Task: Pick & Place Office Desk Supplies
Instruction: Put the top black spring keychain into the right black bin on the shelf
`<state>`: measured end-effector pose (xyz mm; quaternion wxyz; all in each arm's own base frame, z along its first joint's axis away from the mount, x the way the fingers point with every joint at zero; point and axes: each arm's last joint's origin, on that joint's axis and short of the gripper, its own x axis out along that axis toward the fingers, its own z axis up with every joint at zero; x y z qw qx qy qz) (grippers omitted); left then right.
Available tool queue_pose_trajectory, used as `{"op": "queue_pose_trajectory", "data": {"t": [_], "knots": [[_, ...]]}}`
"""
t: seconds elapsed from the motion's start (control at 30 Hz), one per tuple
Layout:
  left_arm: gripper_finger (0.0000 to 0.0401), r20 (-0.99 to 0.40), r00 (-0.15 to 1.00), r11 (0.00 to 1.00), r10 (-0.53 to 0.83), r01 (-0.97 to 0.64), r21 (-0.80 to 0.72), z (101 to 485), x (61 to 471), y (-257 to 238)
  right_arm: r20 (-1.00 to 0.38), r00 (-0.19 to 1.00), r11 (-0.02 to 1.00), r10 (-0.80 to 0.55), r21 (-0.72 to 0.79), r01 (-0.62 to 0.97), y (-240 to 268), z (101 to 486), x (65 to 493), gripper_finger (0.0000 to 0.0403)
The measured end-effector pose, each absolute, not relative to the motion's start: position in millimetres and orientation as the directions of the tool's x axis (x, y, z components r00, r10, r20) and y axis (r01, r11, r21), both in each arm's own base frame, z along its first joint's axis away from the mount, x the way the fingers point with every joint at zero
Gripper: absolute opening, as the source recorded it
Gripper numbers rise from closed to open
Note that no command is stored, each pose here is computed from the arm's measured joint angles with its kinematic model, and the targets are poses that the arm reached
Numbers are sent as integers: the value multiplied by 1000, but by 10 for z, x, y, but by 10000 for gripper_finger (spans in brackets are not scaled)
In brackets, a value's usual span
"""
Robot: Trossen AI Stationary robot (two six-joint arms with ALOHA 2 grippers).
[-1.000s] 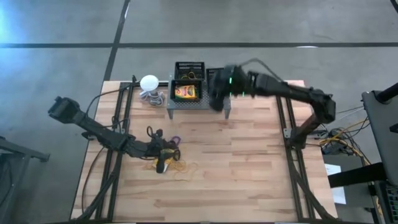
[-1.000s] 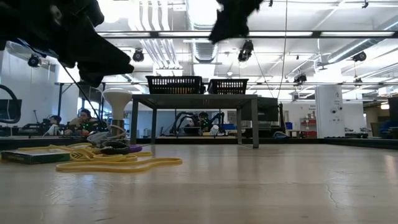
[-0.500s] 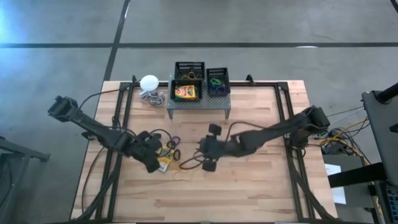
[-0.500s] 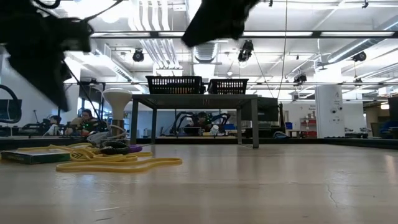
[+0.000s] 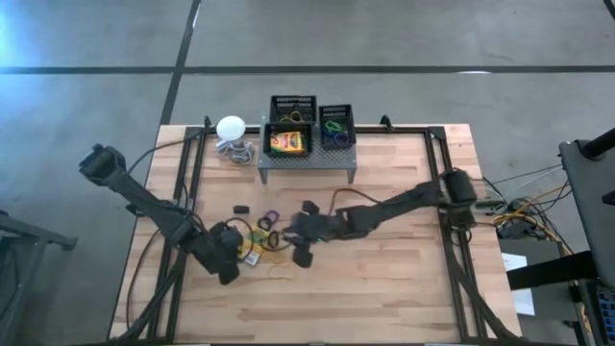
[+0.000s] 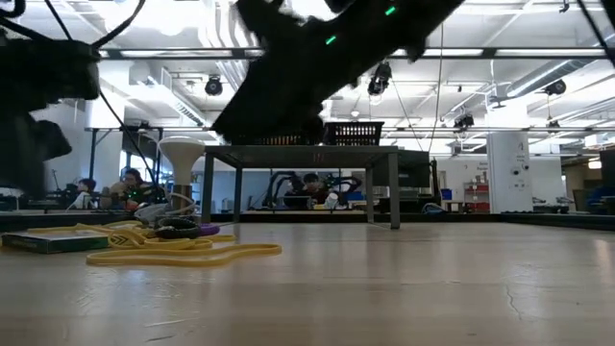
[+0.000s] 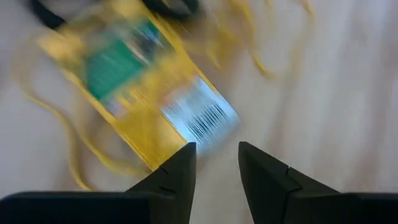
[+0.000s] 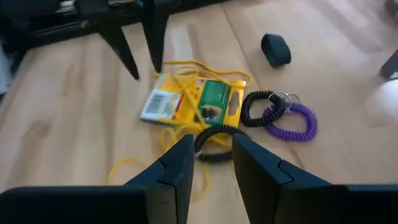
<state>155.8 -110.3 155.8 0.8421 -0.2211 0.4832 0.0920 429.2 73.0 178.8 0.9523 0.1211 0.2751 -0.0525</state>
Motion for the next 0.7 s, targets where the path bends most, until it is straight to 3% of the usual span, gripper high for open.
{"op": "queue_pose_trajectory", "data": {"t": [0.1, 0.23, 0.5, 0.7], "knots": [[125, -773, 626, 838, 98, -470, -275, 1498, 1545, -1067, -560, 827, 957, -51, 210, 201, 623, 1648, 4514, 117], [125, -696, 686, 758, 209, -564, -328, 1427, 1524, -1013, -589, 803, 942, -91, 212, 261, 445, 1535, 4799, 136], [125, -691, 682, 709, 242, -610, -354, 1323, 1465, -961, -688, 710, 924, -149, 158, 347, 118, 1298, 5133, 160], [125, -706, 664, 675, 248, -641, -365, 1235, 1405, -920, -727, 681, 944, -91, 155, 291, 90, 1173, 5199, 133]]}}
